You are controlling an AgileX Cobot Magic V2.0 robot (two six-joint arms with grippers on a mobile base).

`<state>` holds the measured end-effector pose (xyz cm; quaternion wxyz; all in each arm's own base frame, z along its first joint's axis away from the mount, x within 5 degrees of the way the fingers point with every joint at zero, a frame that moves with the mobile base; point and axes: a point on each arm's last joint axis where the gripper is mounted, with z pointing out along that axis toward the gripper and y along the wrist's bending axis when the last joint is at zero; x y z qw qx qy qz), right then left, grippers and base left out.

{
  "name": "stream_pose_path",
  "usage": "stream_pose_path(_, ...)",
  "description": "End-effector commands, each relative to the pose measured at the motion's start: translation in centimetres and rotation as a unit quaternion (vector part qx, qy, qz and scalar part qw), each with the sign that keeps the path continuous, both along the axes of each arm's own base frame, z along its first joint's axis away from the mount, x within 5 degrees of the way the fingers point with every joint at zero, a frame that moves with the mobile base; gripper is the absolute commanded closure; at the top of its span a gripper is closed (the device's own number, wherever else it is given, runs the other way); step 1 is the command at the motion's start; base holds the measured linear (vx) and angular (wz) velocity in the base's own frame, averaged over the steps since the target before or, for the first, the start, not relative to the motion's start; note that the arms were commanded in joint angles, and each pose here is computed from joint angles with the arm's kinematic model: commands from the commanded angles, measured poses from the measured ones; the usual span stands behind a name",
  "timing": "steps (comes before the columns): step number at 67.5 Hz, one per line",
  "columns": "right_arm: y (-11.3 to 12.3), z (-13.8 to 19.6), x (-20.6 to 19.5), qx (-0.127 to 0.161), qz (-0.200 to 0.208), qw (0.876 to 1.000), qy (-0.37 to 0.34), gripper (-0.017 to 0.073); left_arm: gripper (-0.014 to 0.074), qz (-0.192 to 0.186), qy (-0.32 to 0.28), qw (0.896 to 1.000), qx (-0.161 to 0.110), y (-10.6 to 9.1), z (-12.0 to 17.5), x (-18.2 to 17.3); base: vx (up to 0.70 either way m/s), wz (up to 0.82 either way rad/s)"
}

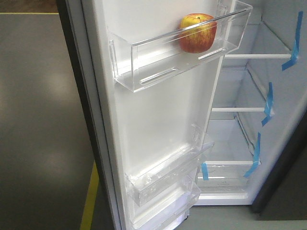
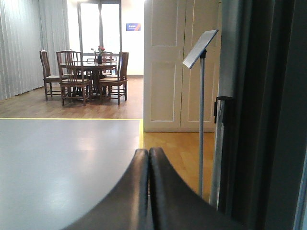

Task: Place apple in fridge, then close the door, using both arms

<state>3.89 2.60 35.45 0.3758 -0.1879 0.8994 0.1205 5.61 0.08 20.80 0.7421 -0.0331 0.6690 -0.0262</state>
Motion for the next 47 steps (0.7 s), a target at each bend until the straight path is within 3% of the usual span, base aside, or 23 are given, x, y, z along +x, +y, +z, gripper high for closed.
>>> stream_pose_path(1, -0.5, 0.7, -1.4, 0.008, 0.005, 0.999, -0.031, -0.0021, 0.0599, -0.004, -0.031, 0.999, -0.007, 0.0, -0.2, -0.1, 0.00, 0.00)
stream_pose_path(20, -1.6, 0.5, -4.7, 0.022, 0.009, 0.997, -0.076, -0.0021, 0.0599, -0.004, -0.031, 0.999, -0.007, 0.0, -0.2, -0.1, 0.00, 0.00)
stream_pose_path(47, -1.7, 0.5, -4.9, 0.023, 0.009, 0.997, -0.080, -0.0021, 0.0599, -0.004, -0.032, 0.999, -0.006, 0.0, -0.2, -0.1, 0.00, 0.00)
